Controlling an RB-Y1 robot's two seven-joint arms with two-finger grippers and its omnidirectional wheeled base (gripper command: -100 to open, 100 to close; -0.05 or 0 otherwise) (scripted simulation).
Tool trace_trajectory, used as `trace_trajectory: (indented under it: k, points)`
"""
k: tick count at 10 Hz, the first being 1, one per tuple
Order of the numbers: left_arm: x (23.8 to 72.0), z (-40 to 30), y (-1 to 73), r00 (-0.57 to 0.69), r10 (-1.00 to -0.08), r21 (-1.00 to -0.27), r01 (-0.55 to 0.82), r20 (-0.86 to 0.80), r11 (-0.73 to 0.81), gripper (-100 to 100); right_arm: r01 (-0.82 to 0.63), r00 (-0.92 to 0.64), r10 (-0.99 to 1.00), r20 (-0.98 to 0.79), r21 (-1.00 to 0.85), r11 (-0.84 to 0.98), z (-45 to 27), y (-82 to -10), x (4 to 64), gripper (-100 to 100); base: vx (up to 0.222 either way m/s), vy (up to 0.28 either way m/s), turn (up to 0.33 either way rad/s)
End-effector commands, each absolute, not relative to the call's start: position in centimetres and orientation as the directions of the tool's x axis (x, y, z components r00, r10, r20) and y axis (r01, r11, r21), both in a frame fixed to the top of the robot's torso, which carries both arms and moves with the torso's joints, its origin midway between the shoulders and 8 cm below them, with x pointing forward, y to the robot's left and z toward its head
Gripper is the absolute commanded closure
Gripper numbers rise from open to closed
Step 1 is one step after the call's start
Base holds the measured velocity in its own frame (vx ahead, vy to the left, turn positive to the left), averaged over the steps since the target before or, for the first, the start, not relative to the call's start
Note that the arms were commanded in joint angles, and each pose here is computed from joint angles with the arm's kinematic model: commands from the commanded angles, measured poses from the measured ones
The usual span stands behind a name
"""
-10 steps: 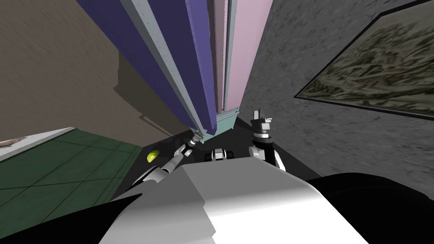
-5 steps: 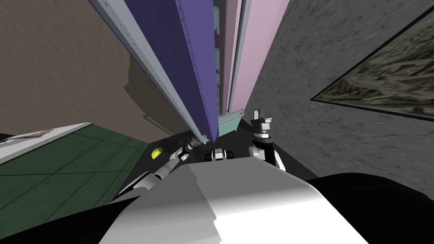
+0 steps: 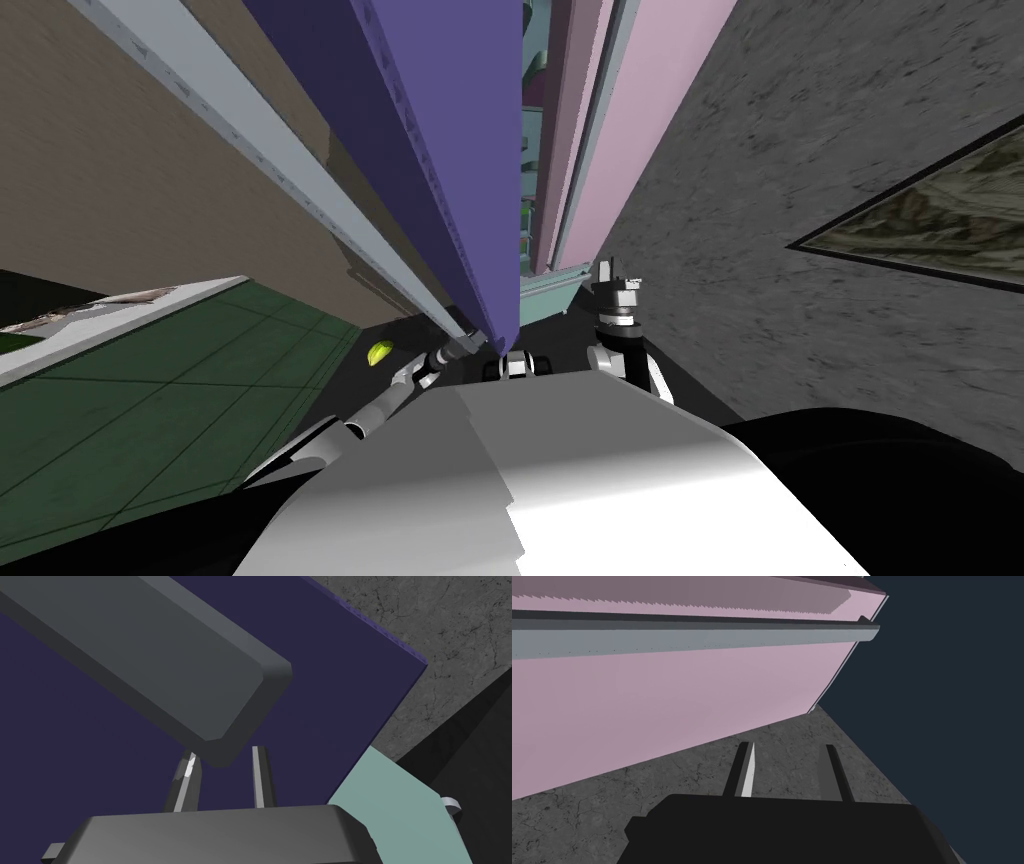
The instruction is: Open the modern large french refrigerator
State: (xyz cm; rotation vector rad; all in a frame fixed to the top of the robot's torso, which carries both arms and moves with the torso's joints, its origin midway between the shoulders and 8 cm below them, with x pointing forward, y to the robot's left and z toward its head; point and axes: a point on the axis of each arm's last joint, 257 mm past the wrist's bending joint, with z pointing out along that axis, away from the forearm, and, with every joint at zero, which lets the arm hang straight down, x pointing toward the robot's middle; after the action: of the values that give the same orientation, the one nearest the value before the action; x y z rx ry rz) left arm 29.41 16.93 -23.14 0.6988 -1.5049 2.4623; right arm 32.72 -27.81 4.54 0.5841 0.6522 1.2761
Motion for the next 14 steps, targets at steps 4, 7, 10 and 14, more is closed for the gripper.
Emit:
trace_trajectory:
  k: [4,7,10,14]
  points:
    - [33.5,-19.5,19.0,-0.873,-0.108,-0.792,-0.372,0.475,-0.484,-100,-0.669,0.162,0.98,-0.117,0.717,0.196,4.6,-27.8,32.7,0,-0.102,-0.034,-0.038]
    - [35.2,-17.7,19.8,-0.873,-0.111,-0.791,-0.368,0.475,-0.489,-100,-0.669,0.162,0.98,-0.117,0.717,0.196,4.6,-27.8,32.7,0,-0.064,-0.018,-0.018]
    - [34.5,-20.2,19.8,-0.848,-0.146,-0.792,-0.396,0.51,-0.465,0,-0.669,0.162,0.98,-0.117,0.717,0.197,4.5,-27.8,32.7,0,-0.001,0.002,-0.001]
    - [34.6,-20.7,20.1,-0.842,-0.161,-0.794,-0.399,0.516,-0.459,0,-0.669,0.162,0.98,-0.117,0.717,0.197,4.5,-27.8,32.7,0,0.001,0.001,0.0]
